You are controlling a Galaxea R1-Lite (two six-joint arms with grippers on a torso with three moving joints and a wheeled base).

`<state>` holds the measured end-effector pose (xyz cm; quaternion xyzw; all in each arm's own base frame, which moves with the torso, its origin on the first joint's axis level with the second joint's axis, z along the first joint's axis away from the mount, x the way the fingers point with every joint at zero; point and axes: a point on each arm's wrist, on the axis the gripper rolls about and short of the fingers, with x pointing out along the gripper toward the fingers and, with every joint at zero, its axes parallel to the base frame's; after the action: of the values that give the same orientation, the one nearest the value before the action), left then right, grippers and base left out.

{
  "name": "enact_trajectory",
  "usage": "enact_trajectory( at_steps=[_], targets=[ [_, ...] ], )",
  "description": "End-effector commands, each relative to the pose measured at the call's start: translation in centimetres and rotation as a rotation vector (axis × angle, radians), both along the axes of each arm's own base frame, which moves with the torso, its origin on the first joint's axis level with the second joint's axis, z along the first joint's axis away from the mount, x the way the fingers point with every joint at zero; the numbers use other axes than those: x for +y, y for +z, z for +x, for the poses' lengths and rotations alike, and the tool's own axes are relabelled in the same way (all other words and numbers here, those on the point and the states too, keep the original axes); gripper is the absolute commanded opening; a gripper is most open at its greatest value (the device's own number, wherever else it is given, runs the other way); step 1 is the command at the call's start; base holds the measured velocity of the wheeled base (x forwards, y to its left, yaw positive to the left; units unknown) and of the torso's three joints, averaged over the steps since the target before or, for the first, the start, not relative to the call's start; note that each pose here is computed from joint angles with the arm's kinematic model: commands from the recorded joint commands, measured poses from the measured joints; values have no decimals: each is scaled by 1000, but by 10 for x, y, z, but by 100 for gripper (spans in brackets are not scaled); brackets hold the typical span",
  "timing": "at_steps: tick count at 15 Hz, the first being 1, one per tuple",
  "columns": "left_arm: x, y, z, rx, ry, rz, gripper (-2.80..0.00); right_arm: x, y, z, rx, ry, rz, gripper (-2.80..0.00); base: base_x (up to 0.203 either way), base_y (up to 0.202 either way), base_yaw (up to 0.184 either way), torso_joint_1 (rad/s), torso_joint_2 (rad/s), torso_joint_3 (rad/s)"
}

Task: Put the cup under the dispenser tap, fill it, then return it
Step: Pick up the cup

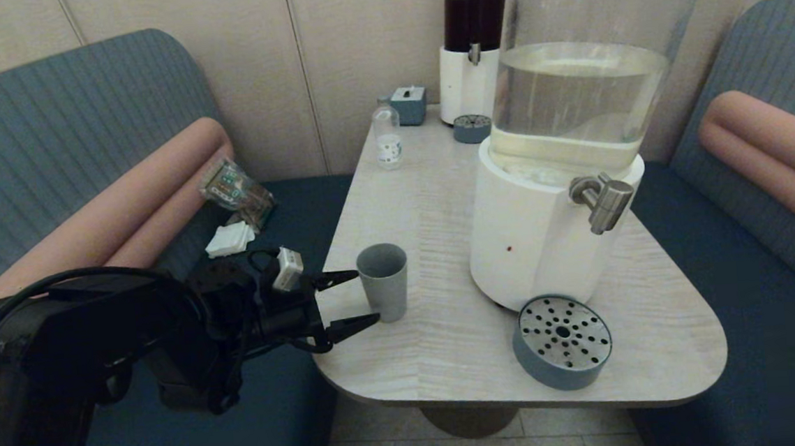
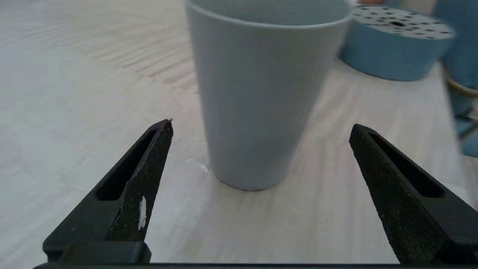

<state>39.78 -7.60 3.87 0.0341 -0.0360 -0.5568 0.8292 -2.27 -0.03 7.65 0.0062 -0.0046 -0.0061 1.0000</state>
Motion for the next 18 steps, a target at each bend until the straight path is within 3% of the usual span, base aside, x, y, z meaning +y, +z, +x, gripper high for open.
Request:
enact_trajectory(
  at_steps=[1,9,12,17,18],
  targets=[
    [-3,-1,4,-15,5,-3,0,0,0,0,0,0,0,-280,0,0,0,0,0,0],
    [-31,5,10,-45,-34,-24,0,0,0,0,0,0,0,-280,0,0,0,0,0,0],
    [-38,11,21,-84,7,-46,0,0,0,0,0,0,0,-280,0,0,0,0,0,0],
    [-44,0,31,-79,29,-57,0,0,0,0,0,0,0,-280,0,0,0,0,0,0],
    [-46,0,33,-83,43,-61,-280,0,0,0,0,0,0,-280,0,0,0,0,0,0]
  ],
)
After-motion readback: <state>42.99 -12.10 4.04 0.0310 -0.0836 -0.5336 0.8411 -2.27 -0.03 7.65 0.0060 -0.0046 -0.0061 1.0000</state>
